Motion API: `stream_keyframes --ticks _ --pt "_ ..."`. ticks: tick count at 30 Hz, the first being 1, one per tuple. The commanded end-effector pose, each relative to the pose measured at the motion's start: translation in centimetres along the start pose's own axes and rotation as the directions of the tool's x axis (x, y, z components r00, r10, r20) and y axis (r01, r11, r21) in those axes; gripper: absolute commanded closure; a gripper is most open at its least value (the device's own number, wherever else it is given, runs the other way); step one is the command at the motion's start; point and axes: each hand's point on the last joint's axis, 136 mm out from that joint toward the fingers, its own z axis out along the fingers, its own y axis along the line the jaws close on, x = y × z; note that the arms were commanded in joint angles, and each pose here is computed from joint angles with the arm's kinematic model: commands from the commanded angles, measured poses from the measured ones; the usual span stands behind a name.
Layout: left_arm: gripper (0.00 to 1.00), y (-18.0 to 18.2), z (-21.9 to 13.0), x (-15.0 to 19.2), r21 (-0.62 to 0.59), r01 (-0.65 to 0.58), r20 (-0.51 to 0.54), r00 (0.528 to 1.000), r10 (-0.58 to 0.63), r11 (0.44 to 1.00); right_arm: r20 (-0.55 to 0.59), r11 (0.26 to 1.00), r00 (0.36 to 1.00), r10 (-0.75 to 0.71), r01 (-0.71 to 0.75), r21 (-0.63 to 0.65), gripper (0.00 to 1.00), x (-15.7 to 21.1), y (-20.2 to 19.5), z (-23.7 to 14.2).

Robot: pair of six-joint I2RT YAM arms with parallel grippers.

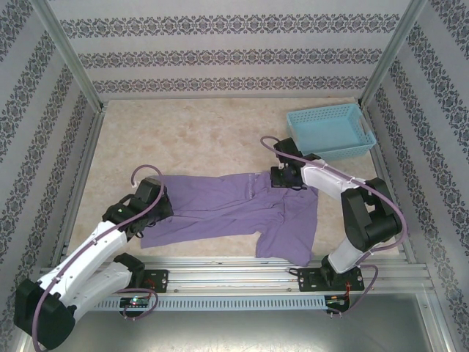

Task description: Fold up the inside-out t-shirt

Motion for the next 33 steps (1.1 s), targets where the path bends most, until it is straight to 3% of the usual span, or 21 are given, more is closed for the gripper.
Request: stream_keyframes --ticks 1,9,15,19,24,33 --pt "1.0 -1.4 -0.9 -2.2 0.062 0.002 0.063 0.998 -0.005 0.998 0.047 1.0 0.999 -0.014 0.013 0.011 1.0 -1.1 0.0 -1.8" --pt "1.0 -2.3 -2.7 -6.3 0.109 0.027 0.12 0.992 -0.04 0.994 0.183 0.999 0.982 -0.037 0.039 -0.012 1.0 -3.5 0.5 -7.9" --pt "1.0 -4.1 -5.6 -11.4 0.206 0.044 0.221 0.971 -0.091 0.978 0.458 0.992 0.886 -0.076 0.113 -0.054 1.0 -8.4 2.7 -19.2" --pt "1.0 -4.4 -6.5 -12.9 0.275 0.061 0.264 0.955 -0.136 0.96 0.561 0.992 0.825 -0.072 0.119 -0.049 1.0 -8.5 2.7 -24.2" --pt "0.98 -3.3 -4.8 -12.0 0.321 0.119 0.241 0.949 -0.203 0.94 0.547 0.997 0.836 -0.051 0.07 -0.015 1.0 -5.2 0.3 -23.9" --pt "0.94 3.0 0.8 -6.3 0.156 0.328 0.073 0.937 -0.342 0.932 0.344 0.996 0.938 0.044 -0.015 -0.088 1.0 3.1 -0.8 -16.6"
